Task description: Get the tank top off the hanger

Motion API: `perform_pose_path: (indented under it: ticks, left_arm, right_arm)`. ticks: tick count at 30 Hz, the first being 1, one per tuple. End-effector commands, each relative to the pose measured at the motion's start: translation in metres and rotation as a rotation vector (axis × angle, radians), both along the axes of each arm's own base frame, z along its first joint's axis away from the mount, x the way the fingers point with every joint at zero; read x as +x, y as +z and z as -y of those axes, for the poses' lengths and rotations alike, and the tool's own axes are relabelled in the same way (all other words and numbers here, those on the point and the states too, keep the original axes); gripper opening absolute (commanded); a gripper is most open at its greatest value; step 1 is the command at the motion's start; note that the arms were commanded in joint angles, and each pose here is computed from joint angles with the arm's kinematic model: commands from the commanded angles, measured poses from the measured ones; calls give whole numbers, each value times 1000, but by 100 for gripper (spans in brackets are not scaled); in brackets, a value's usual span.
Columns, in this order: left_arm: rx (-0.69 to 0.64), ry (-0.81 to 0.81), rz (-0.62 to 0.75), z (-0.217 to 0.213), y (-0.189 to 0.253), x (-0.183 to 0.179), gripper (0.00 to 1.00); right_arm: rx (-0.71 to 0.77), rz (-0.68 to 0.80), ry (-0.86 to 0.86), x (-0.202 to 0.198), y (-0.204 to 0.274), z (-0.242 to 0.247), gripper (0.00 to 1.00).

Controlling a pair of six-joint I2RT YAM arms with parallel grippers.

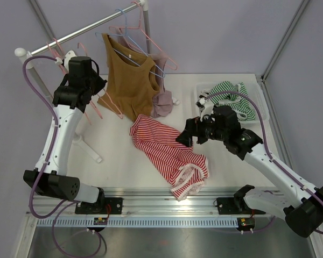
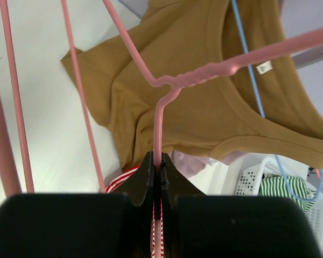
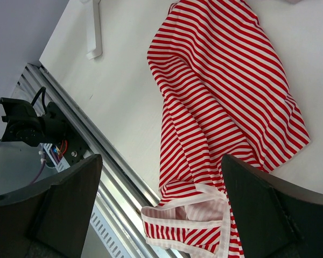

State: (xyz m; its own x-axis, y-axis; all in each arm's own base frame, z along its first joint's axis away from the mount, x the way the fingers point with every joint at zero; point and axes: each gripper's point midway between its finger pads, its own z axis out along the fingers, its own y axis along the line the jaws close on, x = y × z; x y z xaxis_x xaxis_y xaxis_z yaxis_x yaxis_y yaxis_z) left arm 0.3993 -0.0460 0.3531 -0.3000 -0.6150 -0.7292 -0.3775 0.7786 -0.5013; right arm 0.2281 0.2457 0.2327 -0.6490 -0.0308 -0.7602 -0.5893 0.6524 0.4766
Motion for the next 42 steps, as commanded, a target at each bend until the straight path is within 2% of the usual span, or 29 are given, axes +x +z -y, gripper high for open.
perform_pose_path:
  ticks: [1, 4, 10, 14, 17, 22, 26, 38, 41, 42]
  left_arm:
    - [-53, -4, 124, 0, 31, -2, 0]
    - [-53, -25, 167, 1, 45, -7, 0]
    - [-85, -126, 248, 22, 78, -22, 0]
    - [-55, -179, 318, 31, 106, -38, 0]
    - [-24, -160, 373, 23, 136, -48, 0]
    - [21, -123, 358, 11, 149, -39, 0]
    - [-2, -115, 300, 7, 134, -18, 0]
    - [-66, -62, 208, -8, 77, 6, 0]
    - [-78, -65, 199, -7, 69, 8, 2]
    - [-81, -67, 205, -6, 70, 8, 4]
  right_arm:
    - [20, 31, 44, 5, 8, -10, 99]
    - [-34, 0, 32, 10, -12, -11, 99]
    - [-34, 9, 26, 15, -14, -13, 99]
    - [-24, 18, 20, 19, -11, -16, 99]
    - [-18, 16, 23, 22, -9, -19, 100]
    - [1, 17, 26, 23, -4, -22, 99]
    - [8, 16, 33, 24, -2, -24, 100]
    - [-30, -29, 78, 29, -22, -36, 100]
    - [-93, -18, 95, 23, -32, -43, 100]
    - [-158, 8, 53, 31, -42, -39, 100]
